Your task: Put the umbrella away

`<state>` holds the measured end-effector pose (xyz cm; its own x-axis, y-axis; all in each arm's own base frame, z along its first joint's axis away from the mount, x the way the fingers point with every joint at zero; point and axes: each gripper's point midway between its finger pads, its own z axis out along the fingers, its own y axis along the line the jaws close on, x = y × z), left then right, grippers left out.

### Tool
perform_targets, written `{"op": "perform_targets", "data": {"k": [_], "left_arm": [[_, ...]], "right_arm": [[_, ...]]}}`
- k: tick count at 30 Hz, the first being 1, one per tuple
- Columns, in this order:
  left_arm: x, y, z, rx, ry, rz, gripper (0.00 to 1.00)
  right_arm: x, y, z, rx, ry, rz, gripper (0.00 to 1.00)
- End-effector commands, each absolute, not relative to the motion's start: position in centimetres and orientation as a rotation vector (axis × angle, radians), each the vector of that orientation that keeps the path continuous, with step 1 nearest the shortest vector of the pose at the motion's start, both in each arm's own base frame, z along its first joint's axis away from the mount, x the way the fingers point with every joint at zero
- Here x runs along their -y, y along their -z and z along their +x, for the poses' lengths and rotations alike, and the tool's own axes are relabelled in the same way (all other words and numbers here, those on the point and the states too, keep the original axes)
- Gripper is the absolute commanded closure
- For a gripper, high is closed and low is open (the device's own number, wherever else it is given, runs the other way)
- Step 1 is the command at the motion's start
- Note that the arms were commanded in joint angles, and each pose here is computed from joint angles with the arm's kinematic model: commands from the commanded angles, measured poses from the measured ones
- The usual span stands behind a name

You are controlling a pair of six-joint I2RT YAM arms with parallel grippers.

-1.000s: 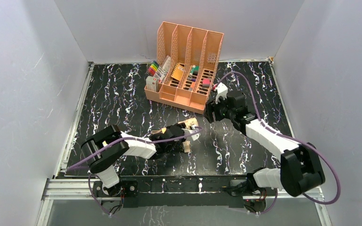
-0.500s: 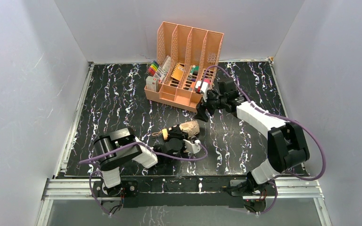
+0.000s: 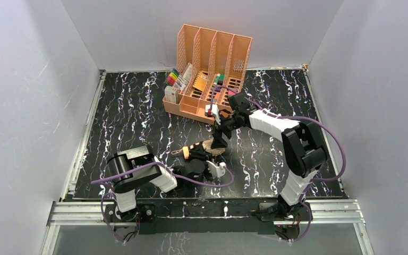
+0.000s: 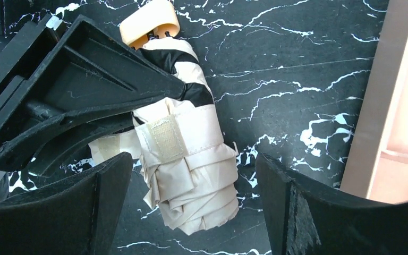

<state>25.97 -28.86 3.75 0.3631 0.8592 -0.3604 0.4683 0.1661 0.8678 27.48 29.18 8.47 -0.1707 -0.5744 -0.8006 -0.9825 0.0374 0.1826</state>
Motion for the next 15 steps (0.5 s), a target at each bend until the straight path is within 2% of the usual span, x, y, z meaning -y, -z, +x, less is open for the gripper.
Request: {"op": "perform_targets", "data": {"k": [1, 6, 11, 13, 15], "left_arm": [[25.9, 2.1, 23.5, -1.322, -0.457, 1.732, 1.00], [26.0, 1.7, 23.6, -1.320, -0.456, 1.719, 1.00], [26.4, 0.8, 23.9, -1.324, -0.454, 1.679, 1.00], [26.6, 0.1, 24.1, -1.333, -0.448, 1.642, 1.00], [26.9, -1.0, 24.3, -1.340, -0.437, 1.593, 0.96]], "right_arm": [[-30.3, -9.0, 27.6, -1.741, -1.031, -1.624, 0.07], [-29.7, -6.5, 28.2, -1.847, -0.954, -1.651, 0.12], [-29.0, -4.7, 28.8, -1.978, -0.898, -1.633, 0.25], [-29.0, -4.7, 29.0, -1.990, -0.882, -1.618, 0.35], [-29.0, -4.6, 29.3, -2.001, -0.853, -1.603, 0.48]]}}
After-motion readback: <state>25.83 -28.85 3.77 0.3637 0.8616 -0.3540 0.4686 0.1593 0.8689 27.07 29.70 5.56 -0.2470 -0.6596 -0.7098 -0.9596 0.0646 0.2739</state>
